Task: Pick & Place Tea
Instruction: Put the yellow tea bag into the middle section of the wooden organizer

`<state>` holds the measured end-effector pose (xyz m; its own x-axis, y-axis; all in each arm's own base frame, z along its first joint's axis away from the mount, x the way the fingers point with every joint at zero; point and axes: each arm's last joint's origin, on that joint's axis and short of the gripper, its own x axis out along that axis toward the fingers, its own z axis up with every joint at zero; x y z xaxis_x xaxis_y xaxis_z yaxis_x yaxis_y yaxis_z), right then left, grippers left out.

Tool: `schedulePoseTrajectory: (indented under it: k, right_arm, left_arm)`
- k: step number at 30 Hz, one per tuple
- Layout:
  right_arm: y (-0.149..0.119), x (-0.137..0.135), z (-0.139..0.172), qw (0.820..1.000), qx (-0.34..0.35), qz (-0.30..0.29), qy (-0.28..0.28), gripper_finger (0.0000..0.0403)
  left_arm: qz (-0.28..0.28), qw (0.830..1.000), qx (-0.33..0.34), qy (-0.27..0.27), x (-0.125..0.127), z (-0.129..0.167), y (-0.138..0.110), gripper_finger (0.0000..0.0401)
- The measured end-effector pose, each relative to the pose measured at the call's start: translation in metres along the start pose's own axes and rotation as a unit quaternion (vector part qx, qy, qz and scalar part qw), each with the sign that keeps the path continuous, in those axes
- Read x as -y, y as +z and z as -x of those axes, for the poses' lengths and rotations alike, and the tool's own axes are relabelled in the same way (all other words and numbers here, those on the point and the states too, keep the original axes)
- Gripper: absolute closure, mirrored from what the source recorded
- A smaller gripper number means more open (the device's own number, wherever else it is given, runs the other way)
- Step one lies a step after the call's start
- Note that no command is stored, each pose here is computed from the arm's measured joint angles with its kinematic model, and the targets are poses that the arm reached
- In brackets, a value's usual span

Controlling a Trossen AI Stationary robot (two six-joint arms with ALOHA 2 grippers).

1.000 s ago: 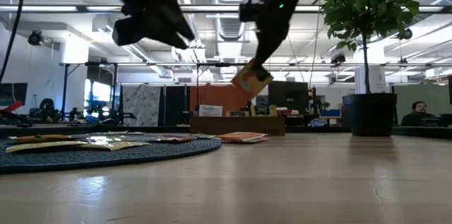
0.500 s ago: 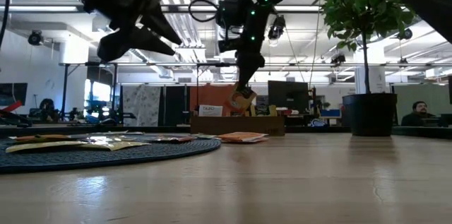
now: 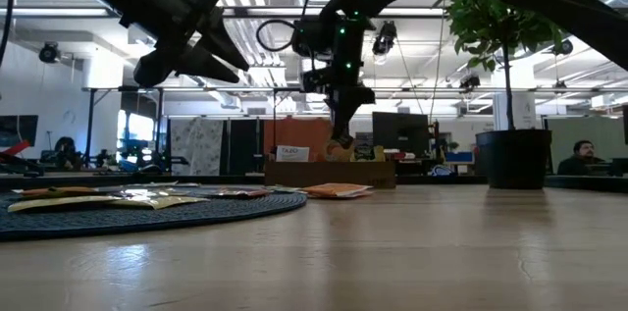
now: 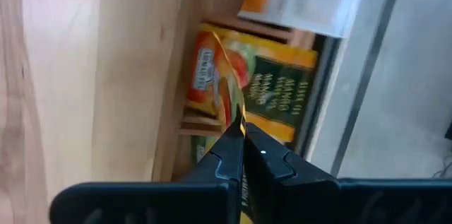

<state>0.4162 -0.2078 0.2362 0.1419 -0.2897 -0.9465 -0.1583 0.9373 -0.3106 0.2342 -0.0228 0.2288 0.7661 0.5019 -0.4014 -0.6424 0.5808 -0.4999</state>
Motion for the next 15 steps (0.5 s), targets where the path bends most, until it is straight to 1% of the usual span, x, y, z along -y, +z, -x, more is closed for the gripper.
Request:
schedulePoseTrajectory:
  k: [5,15]
  right_arm:
    - [0.0,-0.002,-0.004,1.0,-0.009,0.012,0.007,0.0394]
    - [0.009,-0.004,-0.017,1.0,0.007,0.021,-0.004,0.0394]
  left_arm:
    - [0.002,1.0,-0.002,-0.001,0.0,0.0,0.0,0.0288]
    - [0.001,1.0,-0.002,-0.001,0.0,0.0,0.0,0.0288]
